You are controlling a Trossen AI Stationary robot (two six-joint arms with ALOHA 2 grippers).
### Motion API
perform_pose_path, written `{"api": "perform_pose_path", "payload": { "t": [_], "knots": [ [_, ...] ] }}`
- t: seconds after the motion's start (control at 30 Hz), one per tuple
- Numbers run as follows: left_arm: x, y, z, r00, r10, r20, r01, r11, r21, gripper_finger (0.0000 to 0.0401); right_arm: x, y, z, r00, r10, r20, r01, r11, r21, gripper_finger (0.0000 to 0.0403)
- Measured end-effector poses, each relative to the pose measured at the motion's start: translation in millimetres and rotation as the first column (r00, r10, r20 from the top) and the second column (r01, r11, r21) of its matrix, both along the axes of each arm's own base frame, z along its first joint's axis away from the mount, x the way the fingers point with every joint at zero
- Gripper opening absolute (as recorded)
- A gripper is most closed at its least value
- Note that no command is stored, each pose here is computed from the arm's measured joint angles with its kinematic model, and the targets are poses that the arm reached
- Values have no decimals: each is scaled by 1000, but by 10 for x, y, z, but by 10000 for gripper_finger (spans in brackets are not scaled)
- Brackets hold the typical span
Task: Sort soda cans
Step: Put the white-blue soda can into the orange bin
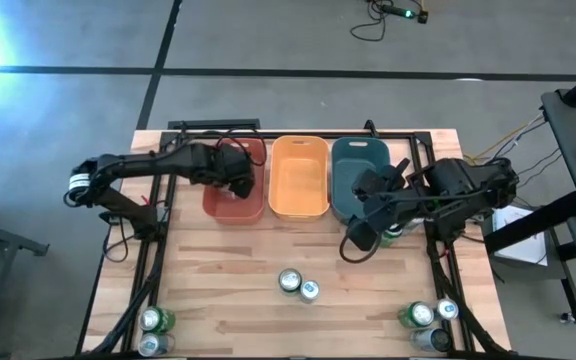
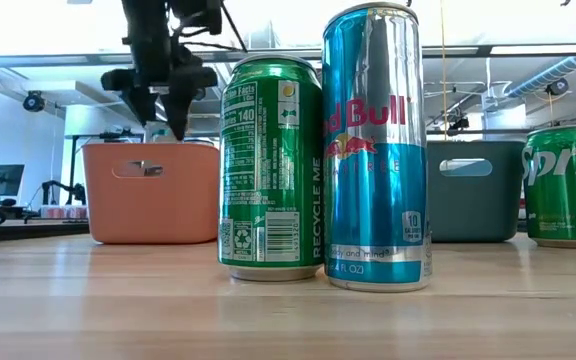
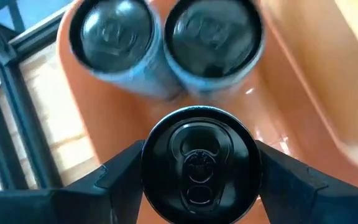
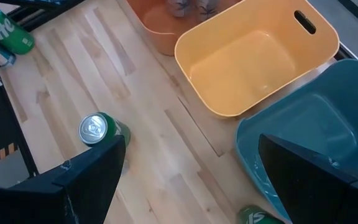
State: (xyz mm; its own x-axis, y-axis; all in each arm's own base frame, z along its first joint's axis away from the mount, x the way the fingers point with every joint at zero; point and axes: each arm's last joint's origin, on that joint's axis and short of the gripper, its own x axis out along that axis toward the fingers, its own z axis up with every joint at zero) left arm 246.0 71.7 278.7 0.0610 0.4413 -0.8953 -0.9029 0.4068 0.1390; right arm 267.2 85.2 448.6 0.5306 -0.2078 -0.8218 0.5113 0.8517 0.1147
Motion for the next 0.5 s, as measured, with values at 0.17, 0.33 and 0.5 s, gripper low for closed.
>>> {"api": "perform_pose_path", "payload": {
  "t": [0.17, 0.33, 0.5],
  "knots": [
    [-32, 57, -97, 999, 32, -12, -32, 999, -2, 237, 20, 6, -58, 1000, 5, -24, -5, 1000, -11, 364],
    [-45, 66, -144, 999, 39, -13, -39, 999, 4, 239, 29, 9, -68, 999, 21, -27, -21, 1000, -21, 364],
    [-32, 73, -149, 999, 43, 0, -43, 999, 16, 259, 41, 14, -61, 1000, 24, -13, -24, 1000, -18, 364]
  ]
}}
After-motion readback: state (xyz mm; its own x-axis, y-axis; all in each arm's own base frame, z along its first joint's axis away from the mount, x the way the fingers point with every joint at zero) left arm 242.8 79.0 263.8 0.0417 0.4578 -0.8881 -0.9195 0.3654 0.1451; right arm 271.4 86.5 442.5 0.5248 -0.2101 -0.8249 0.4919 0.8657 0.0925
